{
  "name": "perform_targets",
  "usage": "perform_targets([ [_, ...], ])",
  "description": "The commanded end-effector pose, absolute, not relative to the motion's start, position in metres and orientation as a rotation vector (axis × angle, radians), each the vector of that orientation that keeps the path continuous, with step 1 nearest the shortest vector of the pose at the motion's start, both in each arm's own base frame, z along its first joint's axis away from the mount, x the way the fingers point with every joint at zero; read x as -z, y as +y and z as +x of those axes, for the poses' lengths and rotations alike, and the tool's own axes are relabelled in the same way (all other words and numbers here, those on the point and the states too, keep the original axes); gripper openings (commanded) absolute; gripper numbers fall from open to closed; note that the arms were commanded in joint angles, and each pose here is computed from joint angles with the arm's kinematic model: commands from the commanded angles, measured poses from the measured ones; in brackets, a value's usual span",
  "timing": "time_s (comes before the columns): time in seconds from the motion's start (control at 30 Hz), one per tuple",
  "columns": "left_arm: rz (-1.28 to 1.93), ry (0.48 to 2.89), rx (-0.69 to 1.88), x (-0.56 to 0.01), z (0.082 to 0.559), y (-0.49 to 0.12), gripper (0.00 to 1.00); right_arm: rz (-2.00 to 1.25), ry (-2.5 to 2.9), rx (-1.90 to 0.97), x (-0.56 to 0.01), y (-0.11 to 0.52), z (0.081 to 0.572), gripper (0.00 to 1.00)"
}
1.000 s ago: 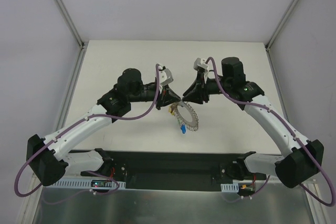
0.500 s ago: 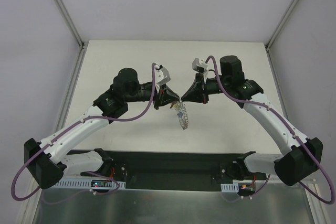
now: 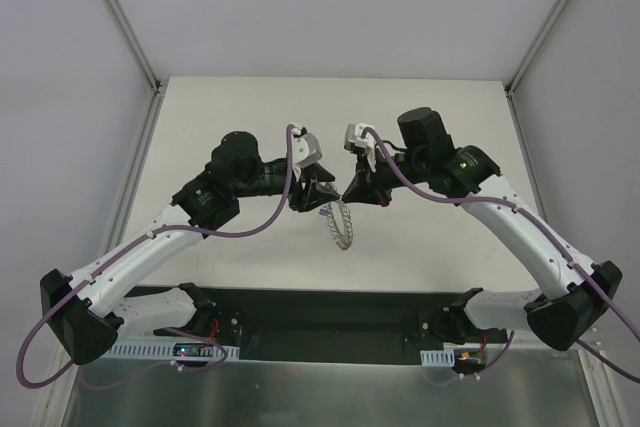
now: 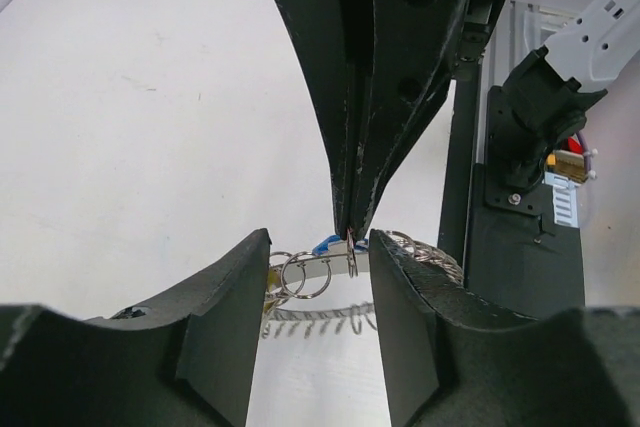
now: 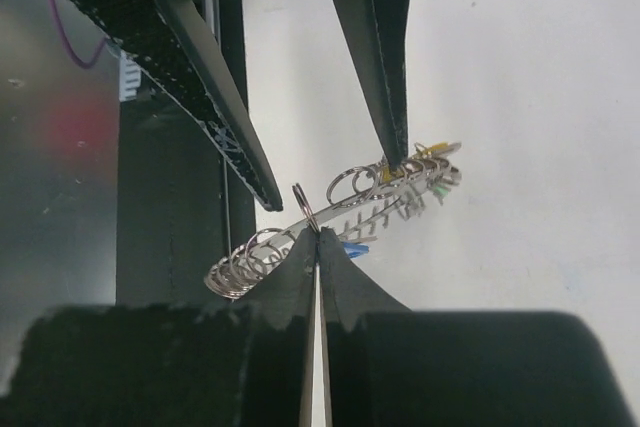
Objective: Put the keys on the keyring
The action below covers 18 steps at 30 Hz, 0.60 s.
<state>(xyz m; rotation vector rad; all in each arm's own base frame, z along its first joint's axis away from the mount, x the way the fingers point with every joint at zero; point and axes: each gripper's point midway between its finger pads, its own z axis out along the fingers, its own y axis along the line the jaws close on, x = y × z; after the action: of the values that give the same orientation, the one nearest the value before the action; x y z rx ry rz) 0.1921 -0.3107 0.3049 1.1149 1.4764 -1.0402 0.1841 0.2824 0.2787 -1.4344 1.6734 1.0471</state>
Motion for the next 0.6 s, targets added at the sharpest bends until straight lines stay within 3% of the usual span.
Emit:
perform_targets([
  [0.0,1.17,1.442,1.012,-0.308,0.186,-0.305,0.42,-1.481,1.696,-0.86,-0.282,0.279,0.194,0.01],
  [0.13,1.22,1.459,1.034,-0.297,0.18,-0.306,0.34,-1.497,1.735,-0.755,-0.278,0.278,0.196,0.01],
  [0.57,1.24,1.544,1.108,-0.278,0.18,-0.315,0.34,-1.471,1.769,-0.678,-0.274,0.288,0.206,0.01],
])
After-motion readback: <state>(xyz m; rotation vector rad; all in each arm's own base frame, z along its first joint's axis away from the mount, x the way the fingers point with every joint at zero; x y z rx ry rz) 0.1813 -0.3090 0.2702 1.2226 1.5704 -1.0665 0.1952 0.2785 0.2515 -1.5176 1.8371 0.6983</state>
